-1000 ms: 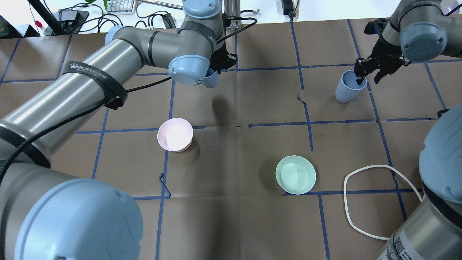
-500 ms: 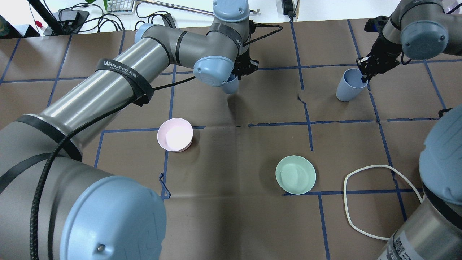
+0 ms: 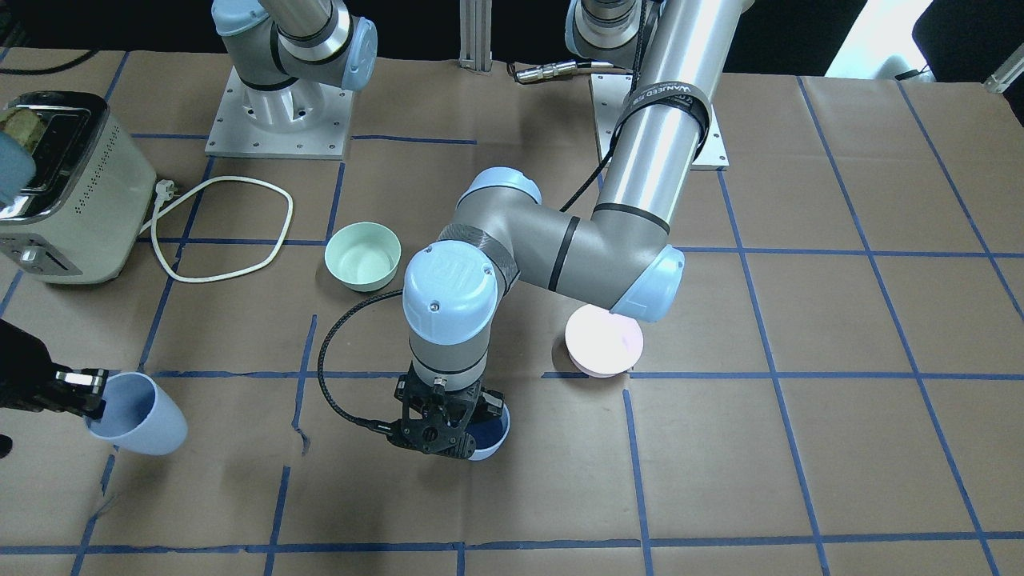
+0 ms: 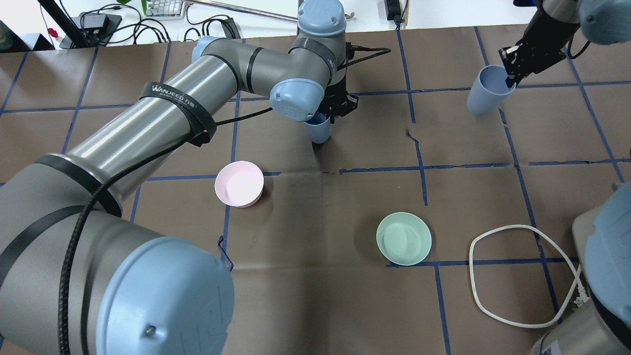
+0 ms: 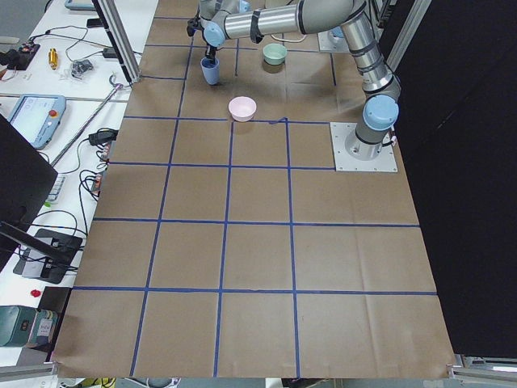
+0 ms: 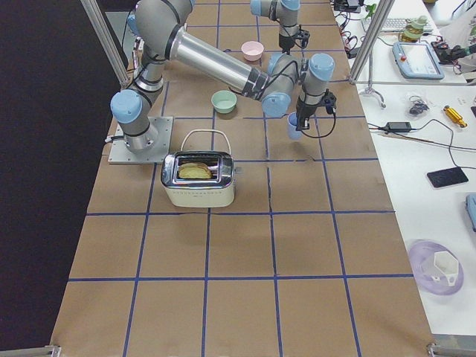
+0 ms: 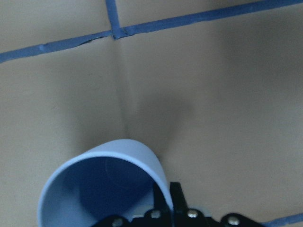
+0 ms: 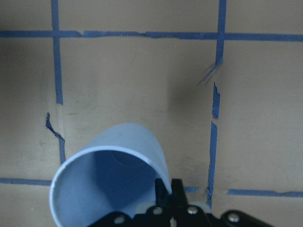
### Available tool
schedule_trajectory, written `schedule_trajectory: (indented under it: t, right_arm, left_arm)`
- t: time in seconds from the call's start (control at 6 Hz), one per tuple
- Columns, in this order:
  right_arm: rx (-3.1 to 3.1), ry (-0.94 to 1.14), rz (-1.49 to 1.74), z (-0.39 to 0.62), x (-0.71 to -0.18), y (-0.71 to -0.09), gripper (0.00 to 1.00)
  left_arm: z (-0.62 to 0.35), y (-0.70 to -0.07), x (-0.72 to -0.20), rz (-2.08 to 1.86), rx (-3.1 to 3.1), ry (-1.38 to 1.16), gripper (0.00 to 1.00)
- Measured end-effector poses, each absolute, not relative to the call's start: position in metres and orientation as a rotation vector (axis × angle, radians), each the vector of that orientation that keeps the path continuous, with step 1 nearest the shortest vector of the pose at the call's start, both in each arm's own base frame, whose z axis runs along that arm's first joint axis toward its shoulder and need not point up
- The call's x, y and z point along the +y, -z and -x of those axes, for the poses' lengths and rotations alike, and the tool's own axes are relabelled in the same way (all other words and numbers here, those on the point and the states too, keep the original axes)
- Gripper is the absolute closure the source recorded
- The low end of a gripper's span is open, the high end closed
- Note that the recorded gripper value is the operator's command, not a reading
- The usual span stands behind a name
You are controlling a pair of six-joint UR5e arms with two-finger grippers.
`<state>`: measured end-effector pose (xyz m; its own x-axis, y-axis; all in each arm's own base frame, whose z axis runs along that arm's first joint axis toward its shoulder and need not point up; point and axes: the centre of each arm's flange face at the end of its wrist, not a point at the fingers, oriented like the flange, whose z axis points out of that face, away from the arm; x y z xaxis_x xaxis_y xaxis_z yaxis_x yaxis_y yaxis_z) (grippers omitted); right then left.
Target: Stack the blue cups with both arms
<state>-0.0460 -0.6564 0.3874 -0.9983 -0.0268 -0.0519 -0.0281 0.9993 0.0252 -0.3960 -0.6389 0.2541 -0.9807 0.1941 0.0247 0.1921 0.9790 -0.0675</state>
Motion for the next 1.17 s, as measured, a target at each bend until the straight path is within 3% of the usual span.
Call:
schedule_trajectory:
  t: [0.5,1.17]
  right_arm:
    - [3.089,-0.053,0.019,0.011,-0.638,-0.438,0.9]
    - [3.102,0.028,-0.03,-0.097,-0.636,-0.446,0.9]
  left_arm:
    - [0.394,-0.279,-0.634,0.316,-3.093,-0.127,0.01]
    - [0.289,-0.403,-0.619,0.132,-3.122,-0.08,0.02]
